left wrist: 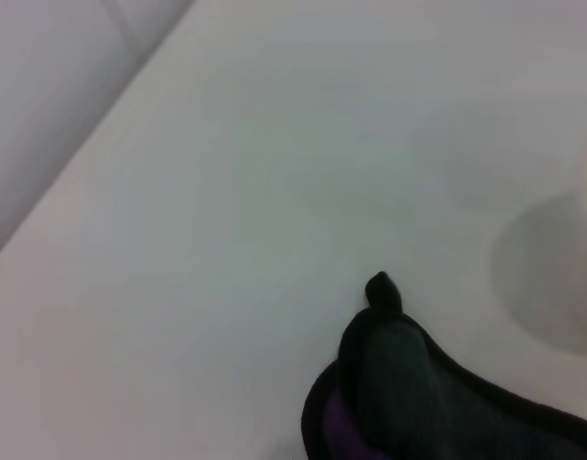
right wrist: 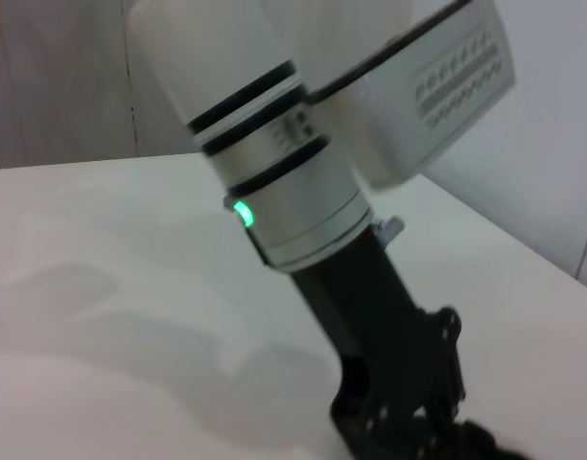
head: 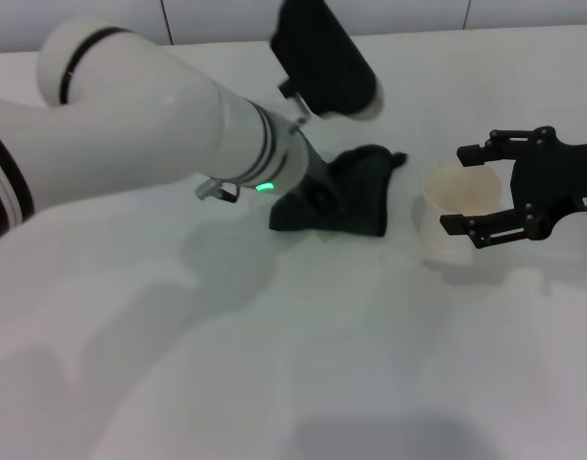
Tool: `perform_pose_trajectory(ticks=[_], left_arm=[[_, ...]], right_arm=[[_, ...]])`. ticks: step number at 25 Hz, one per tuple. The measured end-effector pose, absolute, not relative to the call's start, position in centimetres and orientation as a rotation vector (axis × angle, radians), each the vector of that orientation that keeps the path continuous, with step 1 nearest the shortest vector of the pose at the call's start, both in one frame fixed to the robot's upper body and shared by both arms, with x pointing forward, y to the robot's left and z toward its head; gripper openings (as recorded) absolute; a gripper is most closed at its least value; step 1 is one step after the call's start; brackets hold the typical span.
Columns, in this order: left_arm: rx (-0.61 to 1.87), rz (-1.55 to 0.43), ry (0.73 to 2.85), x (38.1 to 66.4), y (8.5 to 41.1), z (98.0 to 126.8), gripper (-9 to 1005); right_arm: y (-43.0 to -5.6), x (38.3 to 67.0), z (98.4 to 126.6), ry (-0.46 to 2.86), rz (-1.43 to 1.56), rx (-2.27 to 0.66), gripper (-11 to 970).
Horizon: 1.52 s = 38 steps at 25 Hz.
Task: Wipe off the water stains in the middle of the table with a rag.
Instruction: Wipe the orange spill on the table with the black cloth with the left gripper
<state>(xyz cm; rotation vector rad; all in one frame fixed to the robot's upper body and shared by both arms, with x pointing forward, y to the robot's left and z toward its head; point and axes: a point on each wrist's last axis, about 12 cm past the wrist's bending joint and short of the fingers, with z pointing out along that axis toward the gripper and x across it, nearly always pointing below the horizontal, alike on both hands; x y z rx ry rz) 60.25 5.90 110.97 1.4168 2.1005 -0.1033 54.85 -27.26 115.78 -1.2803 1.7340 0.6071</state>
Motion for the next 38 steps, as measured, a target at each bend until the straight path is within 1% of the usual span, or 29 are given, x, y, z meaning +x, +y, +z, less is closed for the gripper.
perform_pose_trajectory(ticks=[4,10,11,19,23,26,29,33,38], left_arm=[[1.481,-0.115,2.067,59.1,5.0,111.2,90],[1.514,-0.151,2.048,57.7,4.7,111.7,90],[1.54,-0.154,2.047,57.2,4.6,111.7,90],[1.592,-0.145,2.096,56.1,5.0,111.3,90],[1.547,-0.118,2.147,56.5,5.7,111.3,90],[1.465,-0.072,2.211,57.2,6.5,111.6,91],[1.324,-0.044,2.29,58.4,7.5,112.4,91],[1.161,-0.07,2.358,59.8,8.8,113.6,91],[1.117,-0.073,2.399,60.2,9.8,114.0,91]], right_arm=[[-27.5,54.7,115.6,1.742,0.607,-1.273,872],[-27.6,54.6,115.6,1.745,0.609,-1.272,872],[-27.6,54.6,115.6,1.746,0.609,-1.272,872],[-27.6,54.5,115.6,1.744,0.609,-1.275,872],[-27.6,54.5,115.7,1.743,0.61,-1.276,872],[-27.6,54.5,115.7,1.744,0.611,-1.276,872],[-27.6,54.5,115.7,1.744,0.612,-1.275,872],[-27.6,54.5,115.7,1.744,0.612,-1.275,872],[-27.6,54.5,115.6,1.747,0.615,-1.274,872]])
